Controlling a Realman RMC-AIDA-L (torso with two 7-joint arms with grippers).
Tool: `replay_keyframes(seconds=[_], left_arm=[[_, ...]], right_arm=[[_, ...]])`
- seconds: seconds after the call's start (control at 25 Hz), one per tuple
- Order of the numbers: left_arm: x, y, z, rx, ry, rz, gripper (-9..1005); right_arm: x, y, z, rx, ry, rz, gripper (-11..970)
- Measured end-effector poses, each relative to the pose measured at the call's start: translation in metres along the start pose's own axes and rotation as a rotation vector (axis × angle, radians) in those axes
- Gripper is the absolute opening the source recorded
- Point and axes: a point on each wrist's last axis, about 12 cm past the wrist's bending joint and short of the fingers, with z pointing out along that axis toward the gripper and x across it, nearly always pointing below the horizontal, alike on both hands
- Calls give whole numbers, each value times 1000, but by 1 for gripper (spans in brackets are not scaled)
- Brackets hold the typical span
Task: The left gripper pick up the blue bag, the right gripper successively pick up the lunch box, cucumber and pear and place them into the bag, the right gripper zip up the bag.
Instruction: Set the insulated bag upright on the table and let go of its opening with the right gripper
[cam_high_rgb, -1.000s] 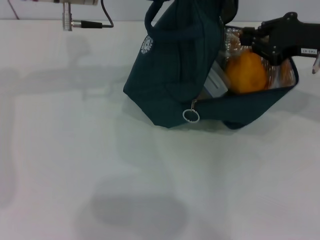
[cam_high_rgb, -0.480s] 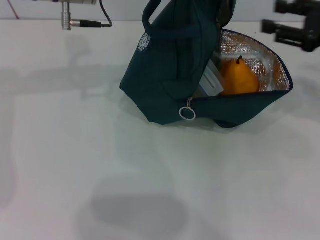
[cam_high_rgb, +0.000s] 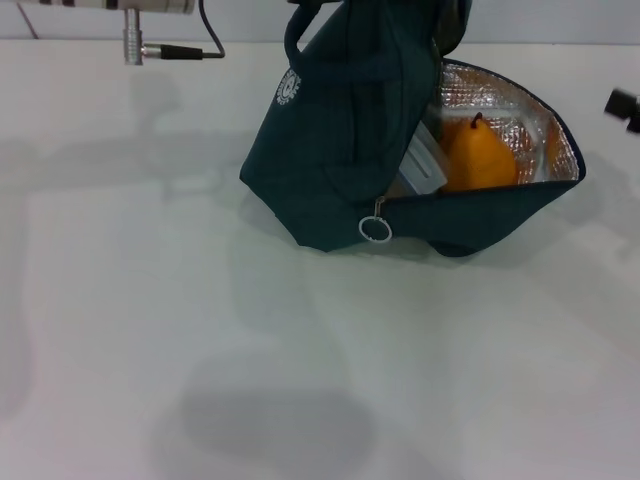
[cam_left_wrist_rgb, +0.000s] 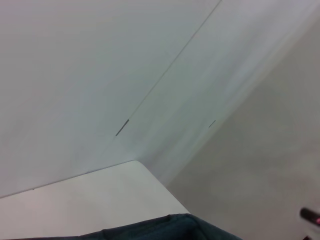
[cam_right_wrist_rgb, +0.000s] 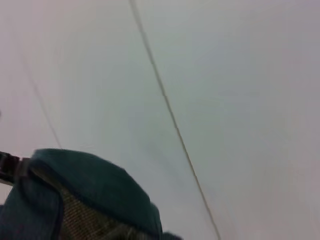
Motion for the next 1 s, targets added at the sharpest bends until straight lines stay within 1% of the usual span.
replay_keyframes(seconds=[0.08, 0.2, 0.4, 0.64, 0.84, 0.92, 1.0], left_arm=[[0, 0, 0, 1, 0, -1, 51], [1, 0, 0, 1, -1, 0, 51], [2, 0, 0, 1, -2, 6, 51], [2, 0, 0, 2, -3, 12, 50], [3, 1, 0, 2, -4, 10, 50], [3, 1, 0, 1, -4, 10, 50], [3, 1, -1, 2, -5, 11, 50]], right_arm=[[14, 2, 0, 3, 1, 63, 831], [31, 7, 4, 11, 9, 127, 823], [46, 8, 18, 44, 43, 168, 808], [52, 6, 40, 96, 71, 182, 791], [50, 8, 49, 85, 76, 181, 777], [50, 9, 51, 83, 79, 179, 545], [49, 9, 53, 85, 81, 181, 462]])
